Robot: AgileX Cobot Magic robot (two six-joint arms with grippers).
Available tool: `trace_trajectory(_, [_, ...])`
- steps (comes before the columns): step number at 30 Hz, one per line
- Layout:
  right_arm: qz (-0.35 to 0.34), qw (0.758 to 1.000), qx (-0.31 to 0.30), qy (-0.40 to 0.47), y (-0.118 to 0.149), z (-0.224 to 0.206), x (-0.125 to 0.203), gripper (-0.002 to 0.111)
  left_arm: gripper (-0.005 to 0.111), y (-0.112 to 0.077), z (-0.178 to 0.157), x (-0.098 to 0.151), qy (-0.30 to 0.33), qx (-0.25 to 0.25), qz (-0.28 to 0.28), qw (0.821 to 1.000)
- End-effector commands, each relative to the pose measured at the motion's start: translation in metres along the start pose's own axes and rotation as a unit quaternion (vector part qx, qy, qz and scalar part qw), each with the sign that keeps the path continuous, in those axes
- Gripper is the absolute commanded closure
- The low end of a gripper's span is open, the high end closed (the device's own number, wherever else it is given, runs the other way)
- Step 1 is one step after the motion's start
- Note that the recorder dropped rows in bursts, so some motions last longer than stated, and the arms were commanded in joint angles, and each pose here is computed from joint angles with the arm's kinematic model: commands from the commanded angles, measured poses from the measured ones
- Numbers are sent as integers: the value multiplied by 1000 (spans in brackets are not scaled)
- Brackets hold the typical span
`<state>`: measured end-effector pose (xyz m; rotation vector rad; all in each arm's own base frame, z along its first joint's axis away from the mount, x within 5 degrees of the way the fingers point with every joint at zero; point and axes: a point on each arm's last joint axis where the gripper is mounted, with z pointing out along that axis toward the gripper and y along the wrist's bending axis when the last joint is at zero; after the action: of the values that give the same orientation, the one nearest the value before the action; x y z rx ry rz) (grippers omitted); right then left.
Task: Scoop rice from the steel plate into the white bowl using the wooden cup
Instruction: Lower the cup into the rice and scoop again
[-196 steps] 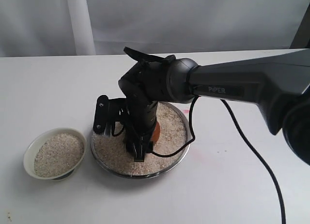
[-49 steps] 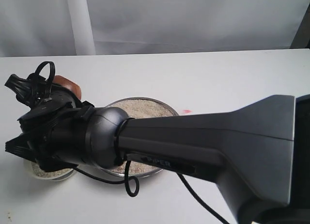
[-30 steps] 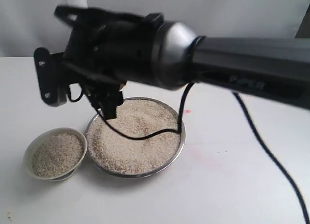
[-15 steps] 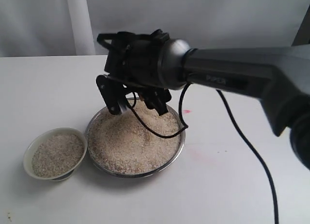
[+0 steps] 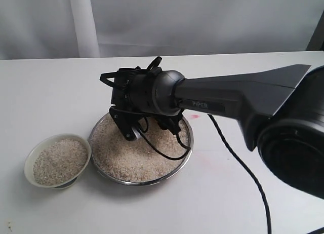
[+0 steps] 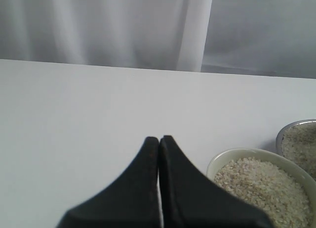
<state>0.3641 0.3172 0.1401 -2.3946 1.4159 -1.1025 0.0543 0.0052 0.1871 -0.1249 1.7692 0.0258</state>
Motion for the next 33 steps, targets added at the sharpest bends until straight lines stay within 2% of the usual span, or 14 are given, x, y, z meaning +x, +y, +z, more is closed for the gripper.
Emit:
trace_trajectory(1, [-11, 1000, 1, 9, 0, 2, 0, 108, 107, 0, 0, 0, -3, 3, 1, 1000])
trace_trajectory(8, [-12, 1000, -17, 2, 7, 11, -9, 108, 107, 0, 0, 0, -3, 3, 1, 1000])
trace_trajectory(23, [-34, 997, 11, -63, 10, -14, -49, 108, 107, 0, 0, 0, -3, 3, 1, 1000])
trace_trajectory(33, [3, 995, -10, -100, 11, -25, -53, 108, 107, 0, 0, 0, -3, 3, 1, 1000])
